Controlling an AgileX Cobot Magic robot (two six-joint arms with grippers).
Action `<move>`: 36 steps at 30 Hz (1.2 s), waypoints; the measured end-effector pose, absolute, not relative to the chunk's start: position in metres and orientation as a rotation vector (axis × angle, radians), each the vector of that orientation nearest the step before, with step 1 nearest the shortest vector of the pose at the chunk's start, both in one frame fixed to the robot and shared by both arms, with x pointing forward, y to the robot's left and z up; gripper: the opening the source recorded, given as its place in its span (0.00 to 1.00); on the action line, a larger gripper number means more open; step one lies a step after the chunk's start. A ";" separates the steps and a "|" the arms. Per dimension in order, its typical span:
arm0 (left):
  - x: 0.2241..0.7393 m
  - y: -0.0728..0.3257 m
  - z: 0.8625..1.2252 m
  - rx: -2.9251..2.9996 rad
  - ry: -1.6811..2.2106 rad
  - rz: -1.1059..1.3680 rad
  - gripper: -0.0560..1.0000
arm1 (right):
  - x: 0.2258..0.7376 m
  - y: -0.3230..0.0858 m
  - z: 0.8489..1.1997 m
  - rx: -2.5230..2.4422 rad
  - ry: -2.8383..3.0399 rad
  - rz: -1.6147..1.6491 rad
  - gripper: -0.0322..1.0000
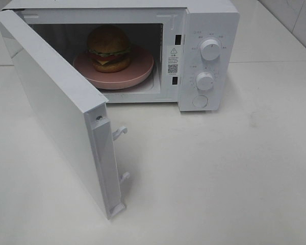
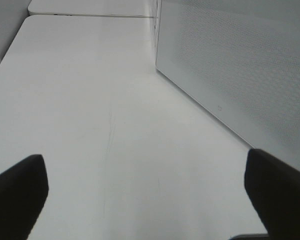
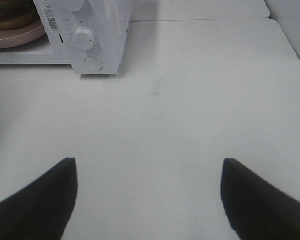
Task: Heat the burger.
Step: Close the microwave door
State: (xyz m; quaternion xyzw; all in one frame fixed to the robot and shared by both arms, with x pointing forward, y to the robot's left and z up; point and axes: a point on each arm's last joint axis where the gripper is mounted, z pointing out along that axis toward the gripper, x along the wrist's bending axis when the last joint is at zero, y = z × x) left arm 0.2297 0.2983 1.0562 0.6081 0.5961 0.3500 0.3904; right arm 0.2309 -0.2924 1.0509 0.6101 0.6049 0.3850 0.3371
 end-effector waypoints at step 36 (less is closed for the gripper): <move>0.263 0.299 1.077 1.518 1.497 0.929 0.78 | 0.231 -0.292 1.051 1.590 1.577 1.003 0.76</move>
